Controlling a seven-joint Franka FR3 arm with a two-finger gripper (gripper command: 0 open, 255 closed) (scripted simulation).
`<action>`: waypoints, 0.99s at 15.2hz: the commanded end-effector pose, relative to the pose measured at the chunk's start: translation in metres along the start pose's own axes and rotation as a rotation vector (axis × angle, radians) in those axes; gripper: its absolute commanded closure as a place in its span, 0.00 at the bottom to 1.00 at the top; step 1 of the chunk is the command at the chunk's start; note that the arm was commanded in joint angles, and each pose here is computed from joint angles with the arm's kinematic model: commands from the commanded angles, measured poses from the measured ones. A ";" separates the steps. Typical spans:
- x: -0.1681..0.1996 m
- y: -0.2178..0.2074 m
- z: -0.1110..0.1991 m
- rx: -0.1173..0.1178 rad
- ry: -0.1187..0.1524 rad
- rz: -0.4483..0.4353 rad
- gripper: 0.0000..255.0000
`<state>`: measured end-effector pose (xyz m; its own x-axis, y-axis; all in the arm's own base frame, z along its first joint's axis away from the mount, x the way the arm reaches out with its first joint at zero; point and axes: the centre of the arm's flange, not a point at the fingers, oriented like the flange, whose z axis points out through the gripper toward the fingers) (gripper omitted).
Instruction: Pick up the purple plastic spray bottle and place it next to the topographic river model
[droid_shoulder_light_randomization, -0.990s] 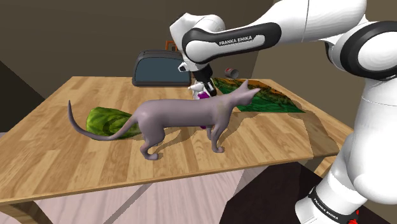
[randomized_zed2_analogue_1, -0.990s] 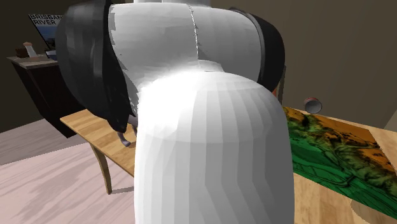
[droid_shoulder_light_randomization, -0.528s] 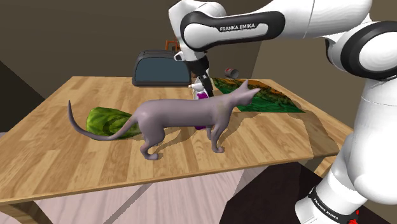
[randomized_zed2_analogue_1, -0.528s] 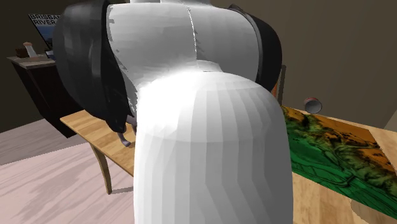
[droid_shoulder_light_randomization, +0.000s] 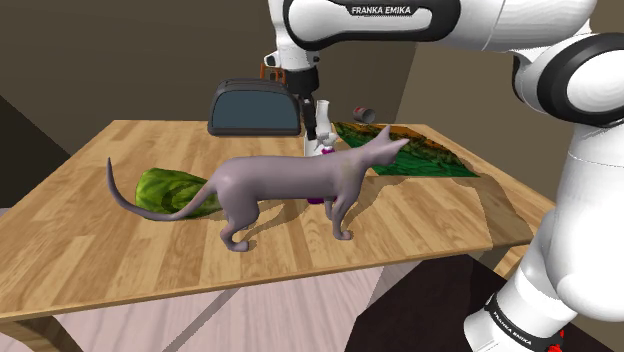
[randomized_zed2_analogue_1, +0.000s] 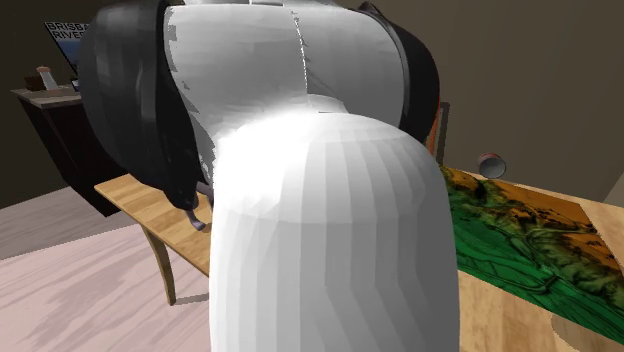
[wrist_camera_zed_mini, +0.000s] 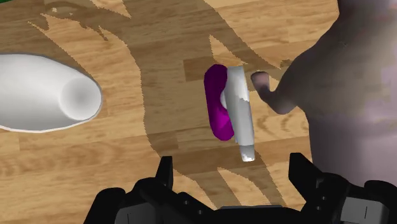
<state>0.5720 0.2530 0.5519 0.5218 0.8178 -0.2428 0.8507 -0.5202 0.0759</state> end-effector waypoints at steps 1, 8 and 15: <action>-0.001 0.000 0.009 0.000 0.004 0.002 0.00; -0.001 0.000 0.028 0.000 0.004 0.002 0.00; -0.001 0.000 0.028 0.000 0.004 0.002 1.00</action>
<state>0.5700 0.2457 0.5252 0.5241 0.8176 -0.2384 0.8494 -0.5222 0.0765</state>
